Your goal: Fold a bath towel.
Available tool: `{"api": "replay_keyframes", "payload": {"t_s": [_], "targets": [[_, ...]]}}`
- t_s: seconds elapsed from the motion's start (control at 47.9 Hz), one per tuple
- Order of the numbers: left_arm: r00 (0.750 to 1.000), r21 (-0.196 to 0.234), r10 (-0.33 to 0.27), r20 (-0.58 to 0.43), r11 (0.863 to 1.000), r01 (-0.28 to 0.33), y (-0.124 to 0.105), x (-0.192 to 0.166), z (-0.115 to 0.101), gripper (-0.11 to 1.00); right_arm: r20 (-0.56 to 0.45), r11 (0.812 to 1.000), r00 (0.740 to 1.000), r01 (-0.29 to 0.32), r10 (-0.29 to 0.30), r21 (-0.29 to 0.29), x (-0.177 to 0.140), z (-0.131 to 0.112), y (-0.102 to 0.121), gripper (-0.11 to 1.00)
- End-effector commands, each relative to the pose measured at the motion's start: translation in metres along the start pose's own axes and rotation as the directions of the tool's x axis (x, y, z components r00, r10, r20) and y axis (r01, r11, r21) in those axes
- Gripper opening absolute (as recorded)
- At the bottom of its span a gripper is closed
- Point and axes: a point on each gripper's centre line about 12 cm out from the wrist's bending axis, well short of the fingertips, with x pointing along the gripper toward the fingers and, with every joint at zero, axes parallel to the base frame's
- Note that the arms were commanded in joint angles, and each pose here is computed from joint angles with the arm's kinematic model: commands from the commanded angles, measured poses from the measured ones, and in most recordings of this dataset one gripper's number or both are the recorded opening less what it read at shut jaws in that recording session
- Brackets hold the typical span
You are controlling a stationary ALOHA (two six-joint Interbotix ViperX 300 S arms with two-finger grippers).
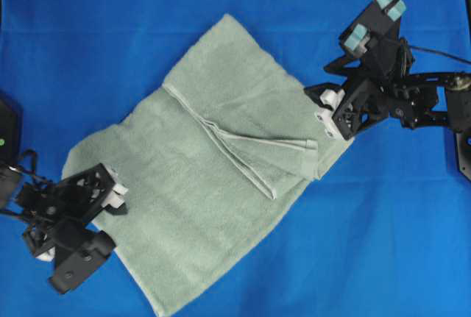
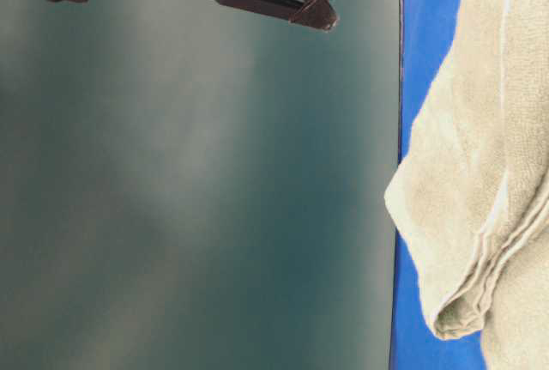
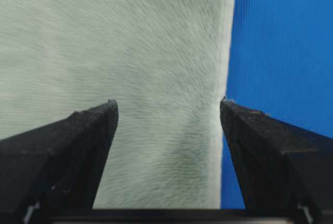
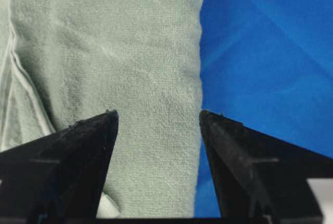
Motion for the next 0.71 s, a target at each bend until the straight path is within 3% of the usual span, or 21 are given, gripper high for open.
{"api": "replay_keyframes", "payload": {"t_s": [0.0, 0.209, 0.376, 0.438, 0.605, 0.689], "targets": [[1.000, -0.007, -0.003, -0.007, 1.000, 0.003, 0.002, 0.011, 0.002, 0.75, 0.015, 1.000, 1.000, -0.013, 0.013, 0.002, -0.003, 0.004, 0.002, 0.64], [0.999, -0.008, -0.016, -0.038, 1.000, 0.015, 0.001, 0.034, -0.003, 0.75, 0.011, 1.000, 1.000, -0.009, 0.009, -0.001, -0.002, 0.003, 0.002, 0.64], [0.999, -0.039, -0.004, -0.047, 0.999, 0.002, 0.010, 0.033, -0.005, 0.71, 0.005, 1.000, 1.000, -0.005, 0.005, -0.003, 0.000, 0.002, 0.002, 0.64], [0.998, -0.045, -0.005, -0.059, 0.999, 0.002, 0.013, 0.031, -0.005, 0.60, 0.002, 1.000, 1.000, -0.003, 0.003, -0.004, 0.001, 0.001, 0.002, 0.64], [0.995, -0.059, -0.006, -0.102, 0.998, 0.000, 0.026, 0.016, -0.004, 0.16, 0.002, 1.000, 1.000, -0.003, 0.003, -0.004, 0.001, 0.001, 0.002, 0.64], [0.995, -0.051, 0.001, -0.104, 0.999, -0.006, 0.033, 0.003, 0.001, 0.09, 0.001, 1.000, 1.000, -0.003, 0.003, -0.006, 0.002, 0.001, 0.002, 0.64]]}}
